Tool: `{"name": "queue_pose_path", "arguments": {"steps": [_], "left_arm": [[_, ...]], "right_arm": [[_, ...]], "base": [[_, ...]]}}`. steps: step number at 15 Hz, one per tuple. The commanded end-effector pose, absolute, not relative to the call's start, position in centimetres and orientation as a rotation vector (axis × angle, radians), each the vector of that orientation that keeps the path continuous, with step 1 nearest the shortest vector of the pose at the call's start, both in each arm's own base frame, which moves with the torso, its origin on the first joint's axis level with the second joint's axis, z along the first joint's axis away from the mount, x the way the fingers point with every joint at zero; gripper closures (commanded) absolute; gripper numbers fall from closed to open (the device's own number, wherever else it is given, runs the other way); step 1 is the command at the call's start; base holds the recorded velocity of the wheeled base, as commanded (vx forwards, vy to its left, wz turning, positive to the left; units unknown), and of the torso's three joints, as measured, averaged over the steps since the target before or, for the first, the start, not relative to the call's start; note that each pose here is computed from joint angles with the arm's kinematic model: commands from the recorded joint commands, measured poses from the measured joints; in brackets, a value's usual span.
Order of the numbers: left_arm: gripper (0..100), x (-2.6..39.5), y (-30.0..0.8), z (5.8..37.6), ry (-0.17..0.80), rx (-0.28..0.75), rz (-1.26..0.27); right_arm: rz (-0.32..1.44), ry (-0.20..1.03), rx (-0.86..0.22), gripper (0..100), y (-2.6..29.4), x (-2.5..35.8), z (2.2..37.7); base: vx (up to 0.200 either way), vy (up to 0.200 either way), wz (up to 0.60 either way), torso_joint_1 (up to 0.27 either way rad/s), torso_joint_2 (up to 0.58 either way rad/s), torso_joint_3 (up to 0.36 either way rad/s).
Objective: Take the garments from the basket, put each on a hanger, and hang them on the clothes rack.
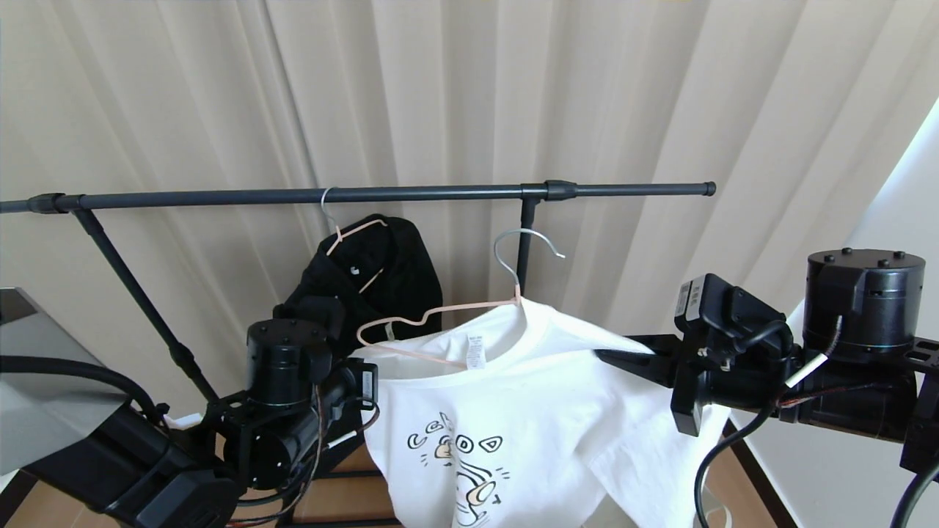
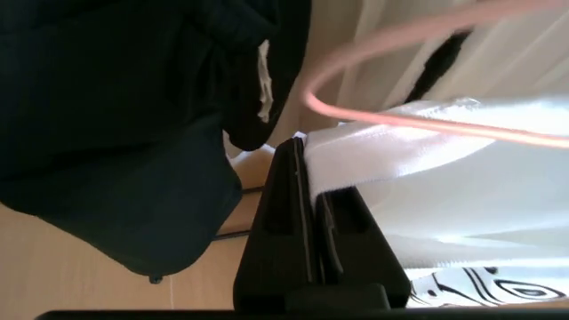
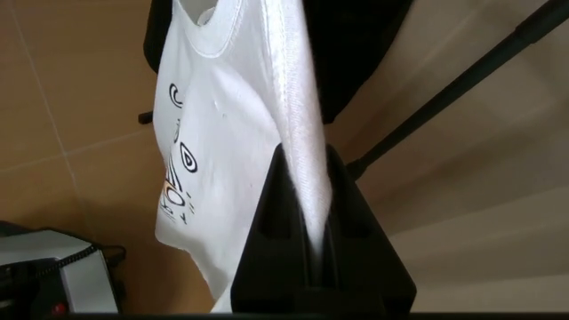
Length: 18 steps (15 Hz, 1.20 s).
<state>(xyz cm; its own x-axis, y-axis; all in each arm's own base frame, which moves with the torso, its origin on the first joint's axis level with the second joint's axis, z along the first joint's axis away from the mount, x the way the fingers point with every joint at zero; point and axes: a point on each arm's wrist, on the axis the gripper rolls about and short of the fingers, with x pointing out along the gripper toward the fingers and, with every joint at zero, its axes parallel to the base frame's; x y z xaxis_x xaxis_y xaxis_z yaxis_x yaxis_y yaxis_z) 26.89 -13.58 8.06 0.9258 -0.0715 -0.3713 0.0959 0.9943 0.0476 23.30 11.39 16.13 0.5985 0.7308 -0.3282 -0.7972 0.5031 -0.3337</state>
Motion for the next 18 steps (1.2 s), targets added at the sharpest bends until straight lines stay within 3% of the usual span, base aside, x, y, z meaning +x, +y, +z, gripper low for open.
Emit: {"name": "queue_pose_path", "arguments": {"steps": [1,10,18], "left_arm": [[100,27.3,-12.9,8.3,0.37,0.059,-0.061],[100,27.5,-11.7,9.9,0.246,0.065,-0.041],[100,23.7,-14.1,11.5,0.196,0.089,-0.179]], "right_arm": [[0.923,0.153,-0.483,100,11.3,23.3,16.1],[0.926,0.147,-0.527,100,11.1,23.3,15.7],[0.893,0.228,-0.519,100,14.2,24.2,14.3]], "base": [[0.0,0.0,0.0,0.0,0.0,0.0],[0.0,0.0,0.0,0.0,0.0,0.0],[0.0,0.0,0.0,0.0,0.0,0.0]]}}
